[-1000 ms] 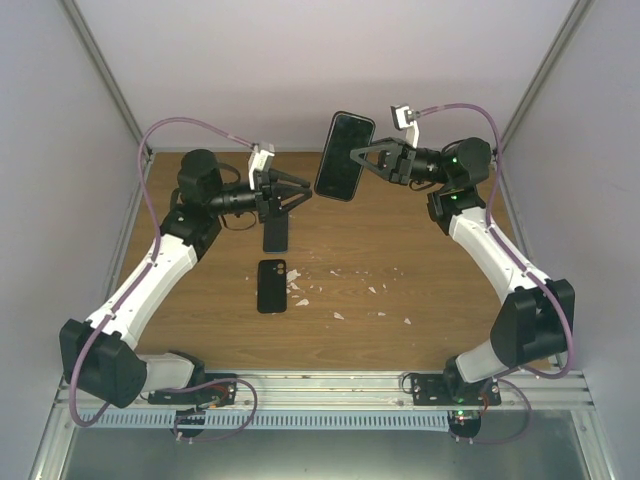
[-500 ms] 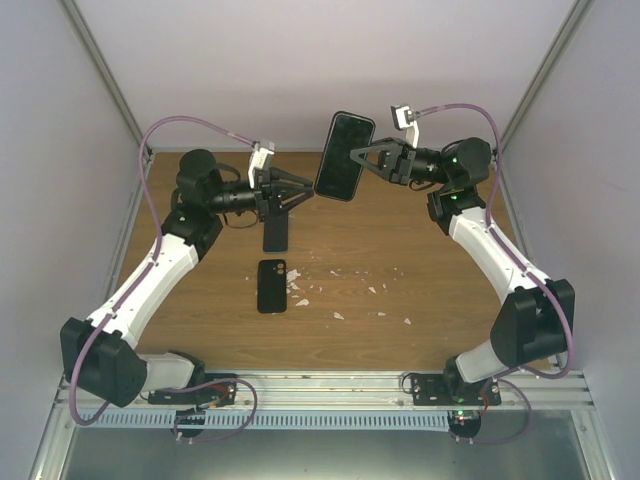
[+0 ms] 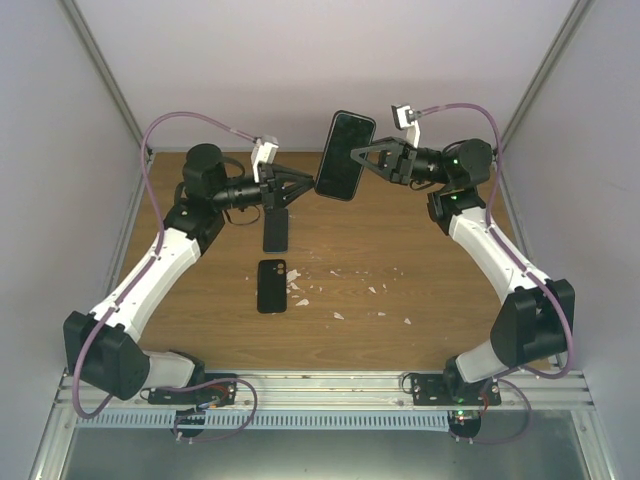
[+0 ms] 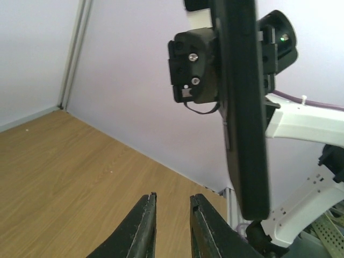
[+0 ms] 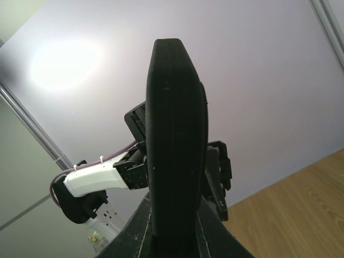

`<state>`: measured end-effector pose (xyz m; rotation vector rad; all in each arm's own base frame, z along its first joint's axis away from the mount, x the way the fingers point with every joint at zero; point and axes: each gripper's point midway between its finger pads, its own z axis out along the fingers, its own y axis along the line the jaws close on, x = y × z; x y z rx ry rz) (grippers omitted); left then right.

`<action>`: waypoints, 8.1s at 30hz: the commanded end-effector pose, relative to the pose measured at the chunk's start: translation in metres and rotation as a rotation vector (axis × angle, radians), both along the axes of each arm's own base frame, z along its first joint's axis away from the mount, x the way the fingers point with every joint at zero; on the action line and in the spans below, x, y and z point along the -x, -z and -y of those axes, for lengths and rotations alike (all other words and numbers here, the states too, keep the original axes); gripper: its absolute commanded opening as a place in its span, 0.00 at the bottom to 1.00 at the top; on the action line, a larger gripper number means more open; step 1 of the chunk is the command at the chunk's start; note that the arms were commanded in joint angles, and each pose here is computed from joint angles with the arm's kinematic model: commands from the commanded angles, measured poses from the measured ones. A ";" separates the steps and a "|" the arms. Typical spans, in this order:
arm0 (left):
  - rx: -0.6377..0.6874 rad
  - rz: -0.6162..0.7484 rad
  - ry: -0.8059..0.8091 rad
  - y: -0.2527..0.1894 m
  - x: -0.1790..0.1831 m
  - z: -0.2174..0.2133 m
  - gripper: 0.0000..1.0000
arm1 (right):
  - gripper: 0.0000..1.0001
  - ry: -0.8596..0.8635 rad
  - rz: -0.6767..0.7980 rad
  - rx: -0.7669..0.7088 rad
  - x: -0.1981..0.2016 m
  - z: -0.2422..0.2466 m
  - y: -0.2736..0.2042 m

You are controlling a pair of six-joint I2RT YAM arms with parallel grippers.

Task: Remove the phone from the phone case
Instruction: Remove the phone case from the phone.

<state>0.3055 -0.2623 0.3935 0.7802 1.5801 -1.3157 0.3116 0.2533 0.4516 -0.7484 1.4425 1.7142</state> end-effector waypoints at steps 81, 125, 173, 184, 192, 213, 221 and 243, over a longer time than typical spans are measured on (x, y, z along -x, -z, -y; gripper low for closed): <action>-0.025 -0.121 -0.098 0.041 -0.034 -0.009 0.03 | 0.00 -0.090 0.119 -0.129 0.045 0.003 -0.031; -0.054 0.047 -0.089 0.006 -0.005 0.002 0.25 | 0.00 -0.025 0.078 -0.086 0.022 0.004 -0.017; -0.092 0.156 -0.055 -0.026 -0.032 0.022 0.41 | 0.01 -0.288 0.073 -0.099 0.091 -0.040 0.010; -0.067 0.099 0.163 -0.020 0.017 0.056 0.34 | 0.01 -0.318 0.026 -0.035 0.088 -0.059 0.037; -0.034 -0.004 0.198 -0.010 0.032 0.053 0.19 | 0.00 -0.305 -0.033 0.028 0.077 -0.069 0.062; 0.027 -0.342 -0.046 0.024 -0.017 0.017 0.00 | 0.77 0.162 -0.022 0.161 -0.035 -0.011 0.063; 0.051 -0.648 -0.283 0.061 -0.057 -0.002 0.00 | 0.84 0.405 0.110 0.331 -0.067 0.000 0.074; 0.185 -1.071 -0.299 0.111 -0.067 -0.020 0.00 | 0.52 0.530 0.698 0.812 -0.046 -0.077 0.118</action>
